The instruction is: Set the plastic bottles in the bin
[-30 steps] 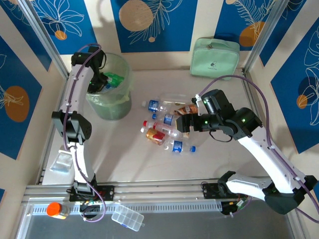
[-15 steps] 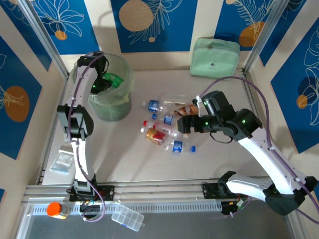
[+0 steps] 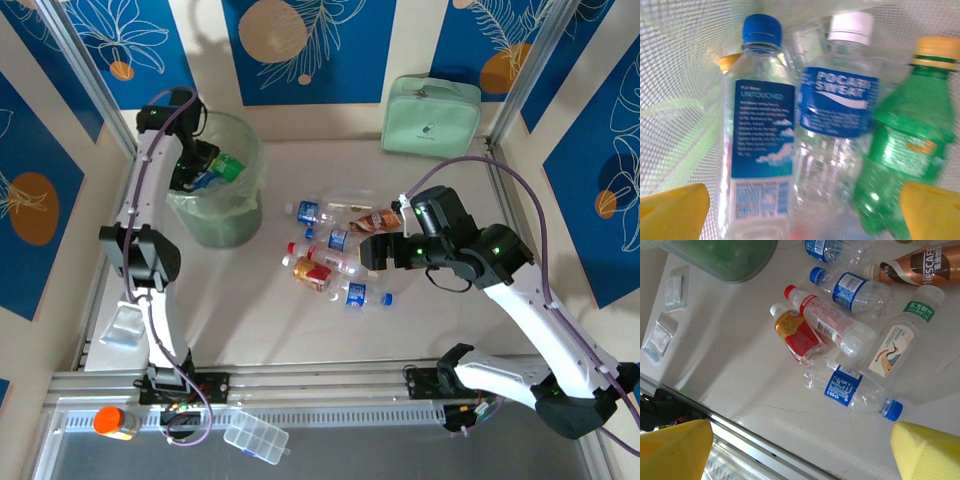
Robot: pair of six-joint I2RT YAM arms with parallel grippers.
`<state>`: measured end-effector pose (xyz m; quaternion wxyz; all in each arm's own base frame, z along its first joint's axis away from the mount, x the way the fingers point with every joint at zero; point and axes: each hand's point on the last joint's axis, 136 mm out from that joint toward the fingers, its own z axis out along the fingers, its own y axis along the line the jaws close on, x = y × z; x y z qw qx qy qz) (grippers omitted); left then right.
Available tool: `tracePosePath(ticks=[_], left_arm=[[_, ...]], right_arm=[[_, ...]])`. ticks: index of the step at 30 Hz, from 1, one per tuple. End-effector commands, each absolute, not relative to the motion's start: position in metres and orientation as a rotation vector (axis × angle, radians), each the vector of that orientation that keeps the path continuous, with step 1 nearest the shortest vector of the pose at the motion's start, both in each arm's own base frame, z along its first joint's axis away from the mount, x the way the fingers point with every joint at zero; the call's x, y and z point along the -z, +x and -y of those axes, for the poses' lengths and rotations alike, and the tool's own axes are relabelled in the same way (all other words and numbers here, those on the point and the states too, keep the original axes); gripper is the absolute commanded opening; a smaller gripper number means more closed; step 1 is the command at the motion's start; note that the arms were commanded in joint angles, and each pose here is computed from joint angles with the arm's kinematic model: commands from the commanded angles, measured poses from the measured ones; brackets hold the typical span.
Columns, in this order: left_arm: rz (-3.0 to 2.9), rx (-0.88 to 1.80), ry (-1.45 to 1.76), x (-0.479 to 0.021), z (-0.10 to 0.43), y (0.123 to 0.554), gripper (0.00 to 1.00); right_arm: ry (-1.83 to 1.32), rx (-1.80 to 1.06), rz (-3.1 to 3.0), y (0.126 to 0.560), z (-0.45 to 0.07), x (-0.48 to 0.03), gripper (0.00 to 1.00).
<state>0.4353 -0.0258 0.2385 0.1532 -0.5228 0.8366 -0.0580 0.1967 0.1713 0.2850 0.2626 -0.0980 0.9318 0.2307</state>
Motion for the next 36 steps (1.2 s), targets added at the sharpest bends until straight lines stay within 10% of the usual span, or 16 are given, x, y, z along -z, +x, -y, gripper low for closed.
tracePosePath(ticks=[1,19,36], left_arm=[[-2.355,0.303,-1.415,-0.282,0.030,0.426,0.96],[-2.243,0.484,-0.482,-0.387,0.119,0.341,0.85],[-2.475,0.764,-0.060,-0.261,0.158,0.203,0.78]], right_arm=[[-0.285,-0.653,-2.487,0.195,-0.172,-0.294,0.92],[-0.336,-0.691,-2.510,0.187,-0.181,-0.290,0.91],[-0.612,-0.731,-2.649,0.181,-0.221,-0.247,0.92]])
